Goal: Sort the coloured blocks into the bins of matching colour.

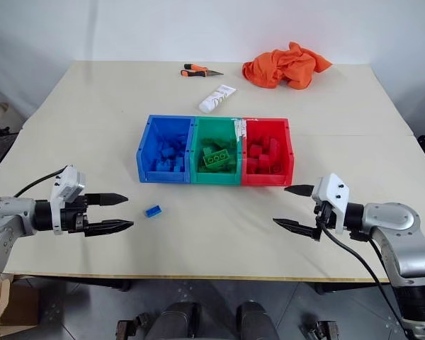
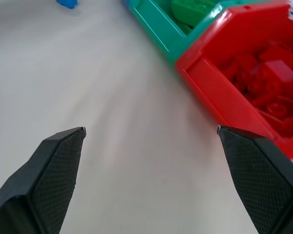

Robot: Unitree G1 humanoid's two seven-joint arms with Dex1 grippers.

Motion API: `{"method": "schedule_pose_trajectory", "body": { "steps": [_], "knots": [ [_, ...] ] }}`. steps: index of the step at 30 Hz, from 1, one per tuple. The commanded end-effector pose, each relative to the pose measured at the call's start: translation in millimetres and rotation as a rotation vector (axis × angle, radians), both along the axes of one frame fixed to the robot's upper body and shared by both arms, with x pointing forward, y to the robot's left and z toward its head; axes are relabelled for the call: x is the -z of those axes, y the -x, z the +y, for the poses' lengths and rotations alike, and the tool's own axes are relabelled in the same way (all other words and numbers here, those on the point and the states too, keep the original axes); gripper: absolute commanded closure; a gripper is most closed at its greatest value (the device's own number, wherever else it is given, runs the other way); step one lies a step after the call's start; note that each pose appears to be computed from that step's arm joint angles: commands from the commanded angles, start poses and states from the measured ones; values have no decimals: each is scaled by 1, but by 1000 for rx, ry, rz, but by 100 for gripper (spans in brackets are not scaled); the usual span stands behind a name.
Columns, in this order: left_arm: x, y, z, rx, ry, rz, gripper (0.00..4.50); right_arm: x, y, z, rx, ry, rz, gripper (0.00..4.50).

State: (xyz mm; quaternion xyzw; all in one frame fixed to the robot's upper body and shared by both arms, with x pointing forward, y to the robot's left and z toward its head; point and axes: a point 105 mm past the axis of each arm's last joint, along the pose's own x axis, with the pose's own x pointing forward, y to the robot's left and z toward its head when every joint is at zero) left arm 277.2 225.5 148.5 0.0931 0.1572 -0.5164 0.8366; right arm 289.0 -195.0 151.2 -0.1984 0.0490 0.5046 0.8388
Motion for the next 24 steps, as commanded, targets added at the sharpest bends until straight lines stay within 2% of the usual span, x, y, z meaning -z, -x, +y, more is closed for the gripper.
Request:
{"method": "schedule_pose_trajectory", "body": {
  "steps": [1,5,9,14,17,24],
  "knots": [
    [-11,0,-4,28,-1,-115,3,-6,1,3,-28,-4,-29,0],
    [6,-6,-16,23,-51,-165,3,-8,1,3,-32,-5,-31,0],
    [34,-15,-23,2,-93,-169,3,-7,3,2,-25,-5,-27,0],
    [48,-24,-27,14,-126,-191,3,-7,4,0,-14,-1,-25,0],
    [56,-32,-26,2,-154,-214,58,-7,5,-1,-10,1,-25,0],
    [52,-37,-31,10,-117,-220,260,-10,7,-5,5,2,-31,0]
  ]
}}
